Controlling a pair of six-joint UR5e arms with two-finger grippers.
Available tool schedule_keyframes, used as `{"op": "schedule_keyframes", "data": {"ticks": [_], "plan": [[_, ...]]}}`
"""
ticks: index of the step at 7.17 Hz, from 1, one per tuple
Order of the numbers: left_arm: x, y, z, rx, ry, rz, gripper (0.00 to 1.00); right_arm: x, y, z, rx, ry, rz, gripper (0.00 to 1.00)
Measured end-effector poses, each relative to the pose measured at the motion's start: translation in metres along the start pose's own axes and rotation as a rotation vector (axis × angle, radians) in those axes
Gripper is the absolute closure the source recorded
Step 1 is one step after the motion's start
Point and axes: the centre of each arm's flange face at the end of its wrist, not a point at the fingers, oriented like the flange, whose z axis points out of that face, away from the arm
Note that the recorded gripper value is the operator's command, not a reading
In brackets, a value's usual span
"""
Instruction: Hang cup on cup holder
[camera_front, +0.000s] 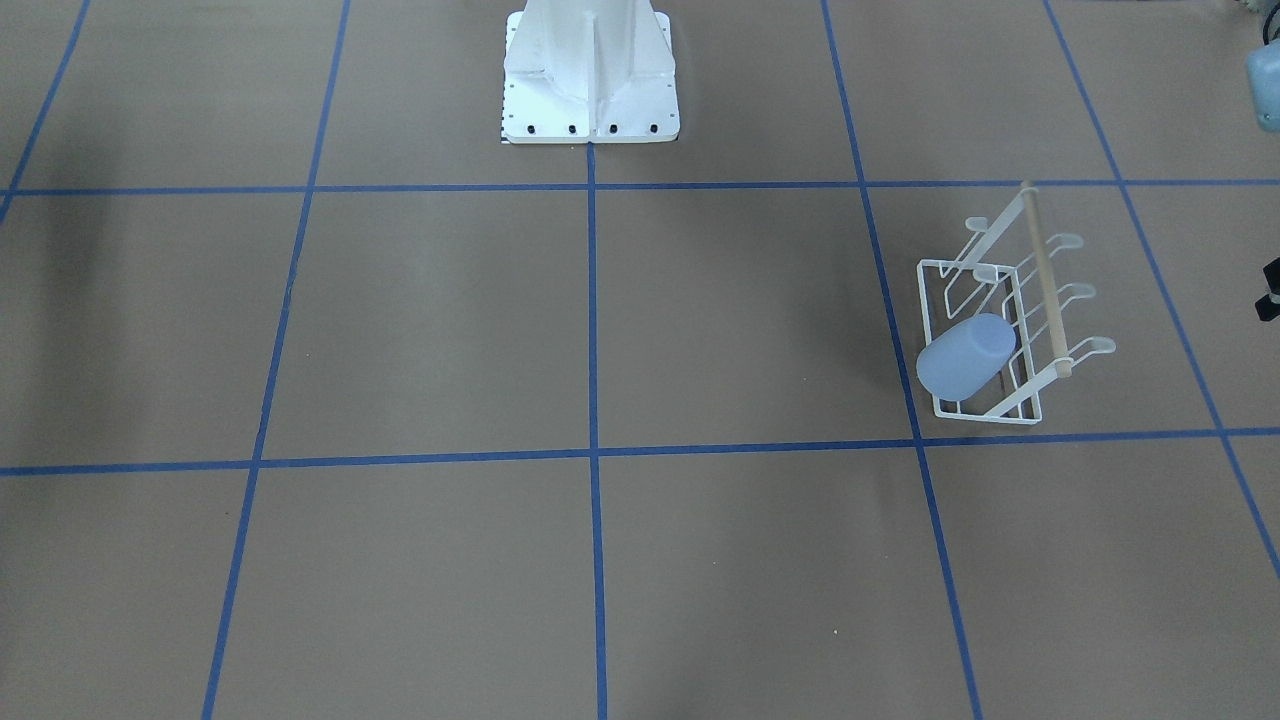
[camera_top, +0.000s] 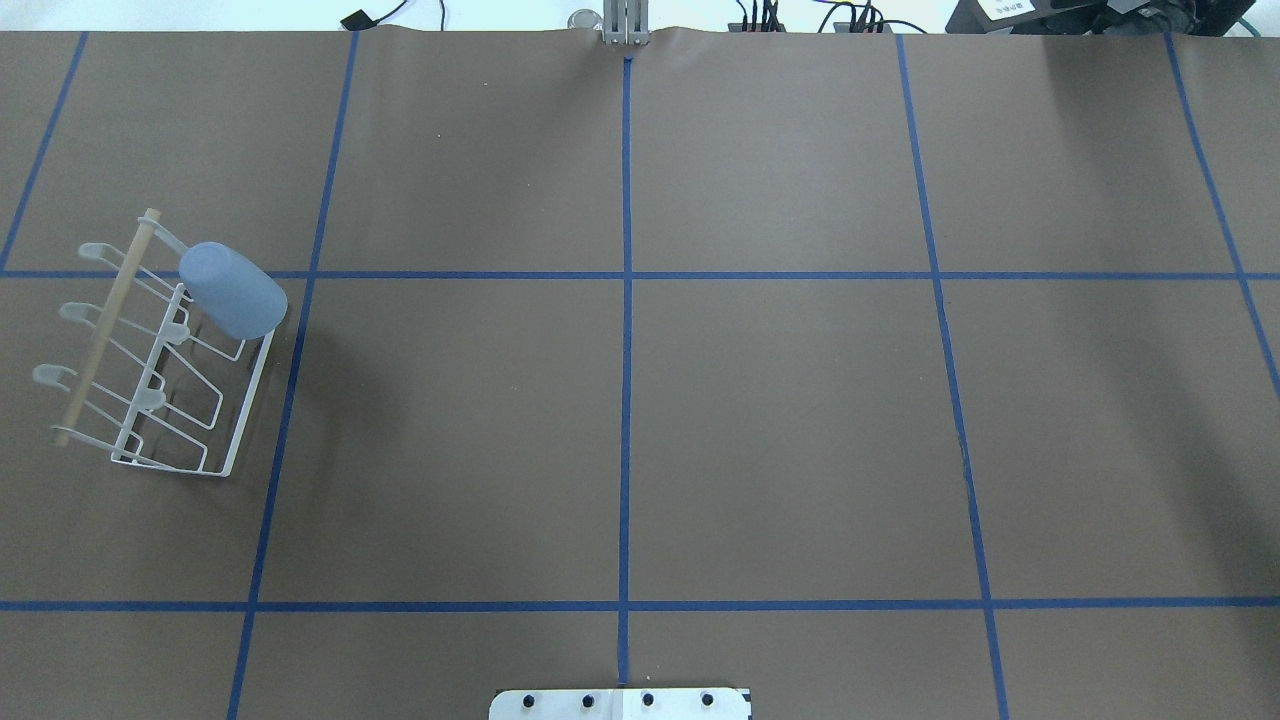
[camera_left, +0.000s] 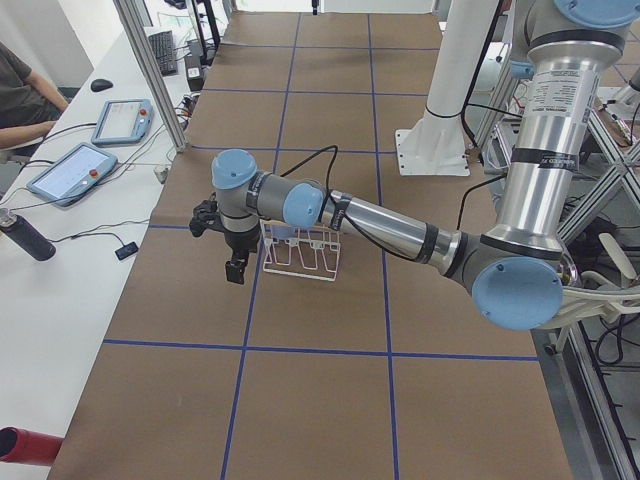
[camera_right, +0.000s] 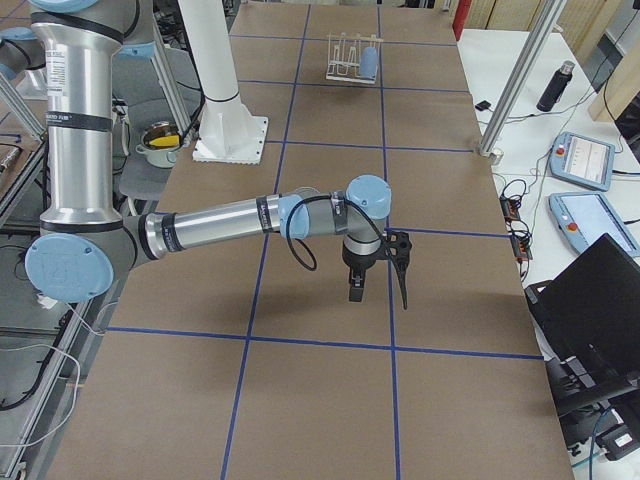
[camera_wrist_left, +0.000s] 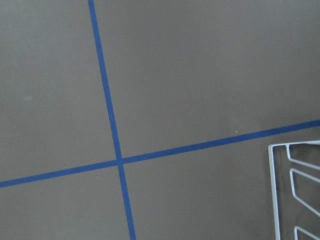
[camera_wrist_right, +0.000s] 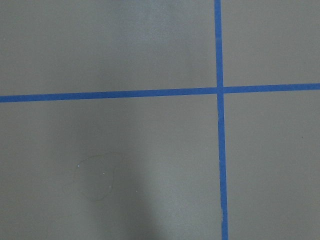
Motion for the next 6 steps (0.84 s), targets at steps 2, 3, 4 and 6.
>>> {"op": "schedule_keyframes", "data": {"ticks": [2,3,4,6], "plan": [[-0.003,0.005,0.005,-0.015,0.026,-0.013,0.02,0.006,-0.007,0.006,-0.012,-0.003,0.017,0.0],[-0.004,0.008,0.008,-0.024,0.047,-0.02,0.02,0.006,-0.008,0.007,-0.013,-0.004,0.021,0.0],[-0.005,0.01,0.01,-0.029,0.057,-0.023,0.02,0.009,-0.008,0.01,-0.017,-0.001,0.023,0.0],[-0.003,0.009,0.008,-0.026,0.064,-0.019,0.02,0.013,-0.009,0.014,-0.023,0.003,0.025,0.0]]}}
